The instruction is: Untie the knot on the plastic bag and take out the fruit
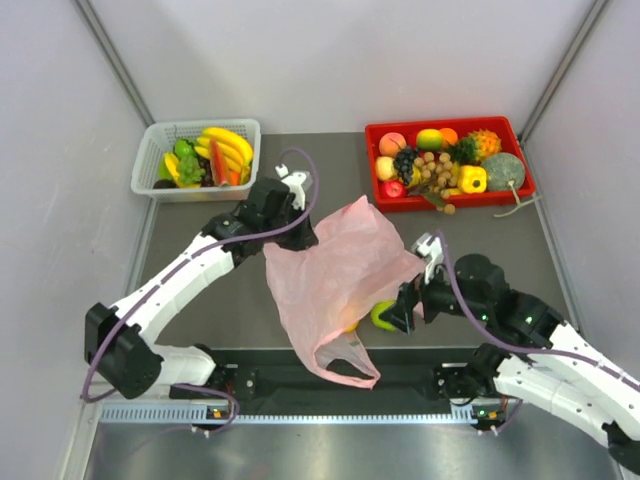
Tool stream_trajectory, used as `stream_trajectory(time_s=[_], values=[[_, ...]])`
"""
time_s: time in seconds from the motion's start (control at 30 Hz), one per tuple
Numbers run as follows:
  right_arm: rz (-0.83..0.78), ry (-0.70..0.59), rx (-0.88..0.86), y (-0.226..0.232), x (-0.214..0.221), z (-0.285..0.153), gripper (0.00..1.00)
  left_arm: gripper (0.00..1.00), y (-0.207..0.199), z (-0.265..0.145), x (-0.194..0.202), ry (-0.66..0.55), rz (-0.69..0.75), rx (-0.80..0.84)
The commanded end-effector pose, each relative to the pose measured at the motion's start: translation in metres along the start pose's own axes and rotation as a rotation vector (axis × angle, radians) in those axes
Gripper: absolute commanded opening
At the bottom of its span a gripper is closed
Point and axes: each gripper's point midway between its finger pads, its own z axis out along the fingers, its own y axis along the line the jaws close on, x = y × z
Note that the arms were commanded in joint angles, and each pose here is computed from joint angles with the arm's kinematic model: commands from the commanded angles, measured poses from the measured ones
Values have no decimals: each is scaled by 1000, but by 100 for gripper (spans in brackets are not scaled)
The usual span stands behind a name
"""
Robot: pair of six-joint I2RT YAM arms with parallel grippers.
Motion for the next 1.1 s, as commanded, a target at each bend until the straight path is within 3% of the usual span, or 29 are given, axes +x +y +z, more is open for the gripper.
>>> stream_trajectory(time_s=[0.0, 0.1, 0.2, 0.33, 0.43, 0.57, 0.63, 0.73, 0.93, 1.07], values=[[-15, 58, -70, 23, 18, 8, 100, 0, 20, 26, 13, 6, -9, -59], [-55, 122, -62, 33, 34, 21, 100, 0, 39, 43, 29, 37, -20, -120], [-89, 137, 79, 22, 42, 35, 100, 0, 54, 57, 33, 43, -23, -177], [-63, 114, 409, -27, 40, 38, 100, 0, 73, 75, 37, 52, -26, -231], [-31, 154, 493, -40, 52, 36, 100, 0, 86, 93, 54, 118, -31, -259], [6, 239, 456, -31, 76, 34, 100, 0, 93, 103, 66, 144, -37, -268], [22, 293, 316, -6, 91, 34, 100, 0, 96, 105, 74, 155, -45, -271], [34, 379, 249, 7, 113, 25, 100, 0, 96, 105, 78, 154, -50, -265], [29, 554, 382, -13, 156, 8, 100, 0, 93, 103, 75, 140, -57, -252], [28, 527, 528, -37, 158, 6, 100, 0, 91, 103, 78, 144, -61, -239]])
